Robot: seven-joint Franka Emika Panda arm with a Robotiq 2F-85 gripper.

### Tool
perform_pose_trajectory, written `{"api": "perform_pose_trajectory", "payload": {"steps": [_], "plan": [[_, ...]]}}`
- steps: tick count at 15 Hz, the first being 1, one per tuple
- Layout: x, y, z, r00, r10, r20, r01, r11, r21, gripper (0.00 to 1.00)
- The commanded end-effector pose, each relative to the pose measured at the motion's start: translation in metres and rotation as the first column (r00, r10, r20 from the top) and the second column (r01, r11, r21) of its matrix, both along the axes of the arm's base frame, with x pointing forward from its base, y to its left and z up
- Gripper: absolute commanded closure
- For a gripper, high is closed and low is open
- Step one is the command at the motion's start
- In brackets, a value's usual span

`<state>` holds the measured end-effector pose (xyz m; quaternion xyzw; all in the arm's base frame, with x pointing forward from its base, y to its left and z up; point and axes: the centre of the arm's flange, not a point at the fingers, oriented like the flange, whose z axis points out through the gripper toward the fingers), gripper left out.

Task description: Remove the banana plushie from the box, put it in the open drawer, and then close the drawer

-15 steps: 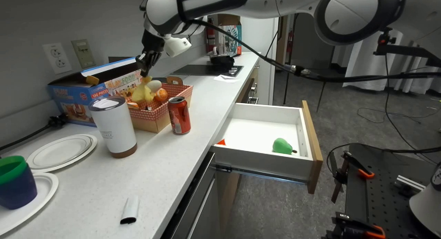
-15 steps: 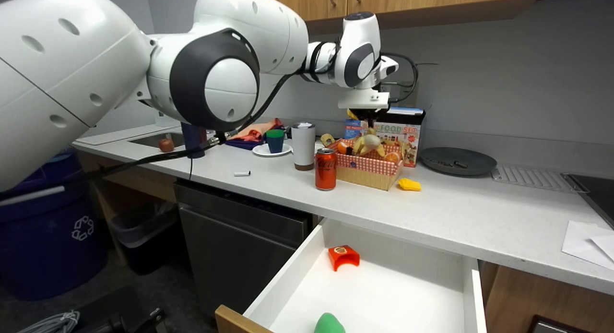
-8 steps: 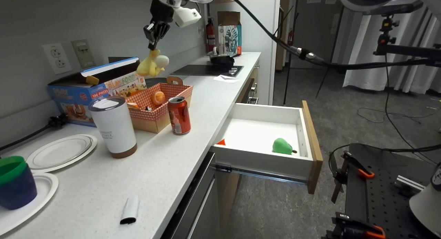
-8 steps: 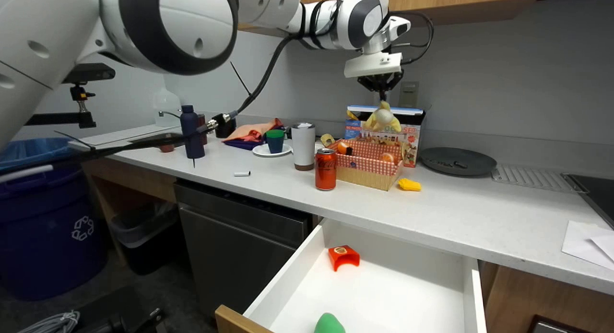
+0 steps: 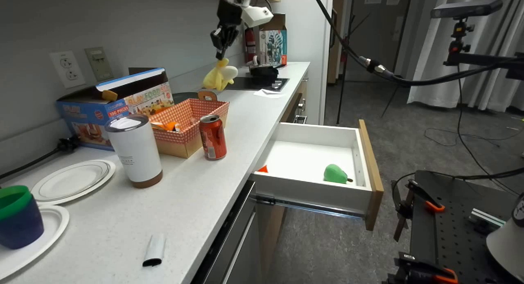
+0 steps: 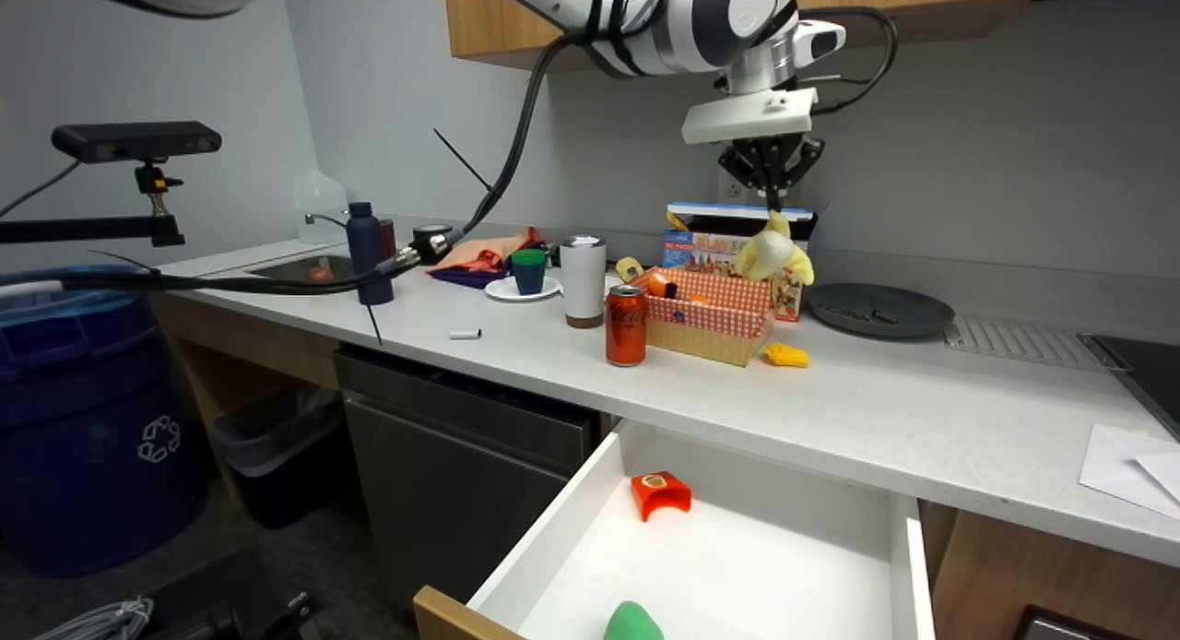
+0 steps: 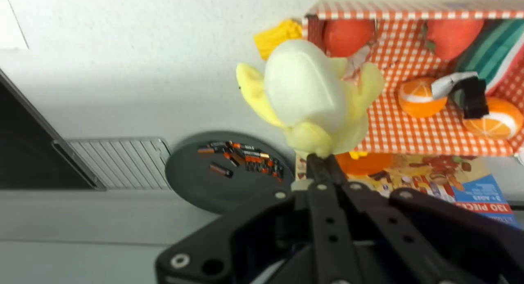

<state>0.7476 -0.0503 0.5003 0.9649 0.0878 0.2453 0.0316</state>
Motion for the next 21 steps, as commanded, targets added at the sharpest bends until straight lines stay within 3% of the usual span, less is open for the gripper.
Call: {"api": "perform_pose_trajectory", "payload": {"steps": [1, 4, 10, 11, 12, 14, 19, 20, 21], "plan": [[-0.077, -0.028, -0.033, 0.988, -0.122, -0.09, 0.125, 0.992, 0.028, 1.0], [-0.108, -0.055, -0.064, 0.959, -0.221, -0.178, 0.229, 0.973, 0.027, 1.0], [-0.193, -0.089, -0.134, 0.858, -0.357, -0.369, 0.393, 0.919, 0.026, 1.0], [-0.21, -0.093, -0.142, 0.846, -0.361, -0.392, 0.402, 0.915, 0.027, 0.74], [-0.228, -0.094, -0.149, 0.839, -0.365, -0.405, 0.408, 0.913, 0.022, 0.73], [-0.25, -0.096, -0.154, 0.841, -0.357, -0.407, 0.402, 0.915, 0.027, 0.59], [-0.27, -0.092, -0.133, 0.892, -0.326, -0.314, 0.357, 0.933, 0.046, 0.19], [-0.248, -0.095, -0.149, 0.863, -0.348, -0.366, 0.384, 0.923, 0.028, 0.38], [-0.251, -0.094, -0.144, 0.871, -0.345, -0.348, 0.379, 0.925, 0.032, 0.31]]}}
